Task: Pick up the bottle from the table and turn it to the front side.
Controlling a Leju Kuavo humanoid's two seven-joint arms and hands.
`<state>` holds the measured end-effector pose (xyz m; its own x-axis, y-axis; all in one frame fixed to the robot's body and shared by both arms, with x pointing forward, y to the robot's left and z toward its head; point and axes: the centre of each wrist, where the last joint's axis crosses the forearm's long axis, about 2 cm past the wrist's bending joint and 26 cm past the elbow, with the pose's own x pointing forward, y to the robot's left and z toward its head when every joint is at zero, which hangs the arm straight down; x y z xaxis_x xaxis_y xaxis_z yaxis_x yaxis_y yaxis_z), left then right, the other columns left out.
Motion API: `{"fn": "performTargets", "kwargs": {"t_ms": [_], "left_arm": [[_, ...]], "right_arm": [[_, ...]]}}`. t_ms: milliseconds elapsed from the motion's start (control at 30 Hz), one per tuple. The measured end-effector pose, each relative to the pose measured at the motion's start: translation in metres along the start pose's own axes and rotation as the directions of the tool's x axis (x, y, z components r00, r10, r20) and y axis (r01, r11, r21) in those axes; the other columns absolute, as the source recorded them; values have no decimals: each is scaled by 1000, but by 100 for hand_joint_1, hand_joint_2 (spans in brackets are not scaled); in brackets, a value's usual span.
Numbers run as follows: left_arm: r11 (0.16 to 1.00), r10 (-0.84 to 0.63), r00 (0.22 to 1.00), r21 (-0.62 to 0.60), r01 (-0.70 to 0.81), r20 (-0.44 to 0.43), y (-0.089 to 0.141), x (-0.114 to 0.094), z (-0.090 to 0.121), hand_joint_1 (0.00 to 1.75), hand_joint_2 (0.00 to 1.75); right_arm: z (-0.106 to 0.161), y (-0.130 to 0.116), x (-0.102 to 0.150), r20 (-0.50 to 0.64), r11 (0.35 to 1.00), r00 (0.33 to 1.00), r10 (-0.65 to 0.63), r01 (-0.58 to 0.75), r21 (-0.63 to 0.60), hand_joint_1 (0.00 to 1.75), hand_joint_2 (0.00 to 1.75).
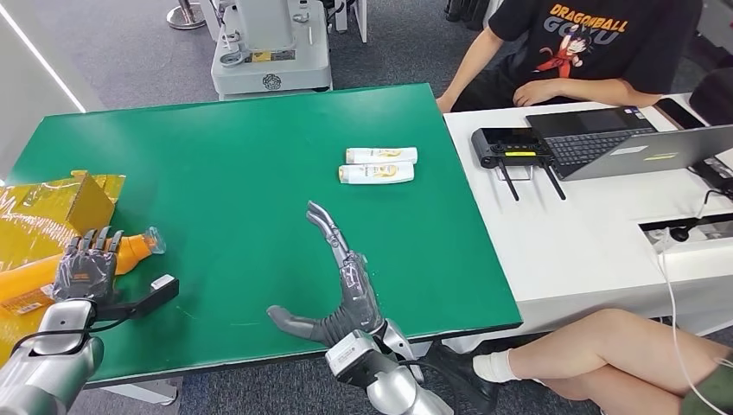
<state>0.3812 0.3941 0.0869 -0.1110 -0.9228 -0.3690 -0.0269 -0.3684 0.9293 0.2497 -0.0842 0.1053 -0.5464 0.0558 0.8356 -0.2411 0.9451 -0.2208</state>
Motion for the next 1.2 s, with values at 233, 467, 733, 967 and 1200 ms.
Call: {"fn": "performTargets", "kwargs": {"t_ms": [233,467,733,967,1200], "left_arm": [[989,50,997,139,-56,51,5,17,2,0,175],[881,126,964,420,-218,235,52,33,-8,0,175],[426,387,837,729,-535,388,123,53,-2,0,175],[-38,526,621,745,-666,581,185,85,15,0,175],[-523,580,-28,345,-780,814,202,138,34,0,175]], "right_arm": [[1,0,-1,-4,1000,1000,-6,6,-14,0,175],[1,0,-1,-1,1000,1000,-4,4,-22,0,175],[1,-1,0,-9,1000,1000,3,-3,-25,0,175],[-1,-2,2,-2,999,1000,-4,4,-51,0,175],[1,-4,6,22,993,999,-25,28,-112,0,175]]}}
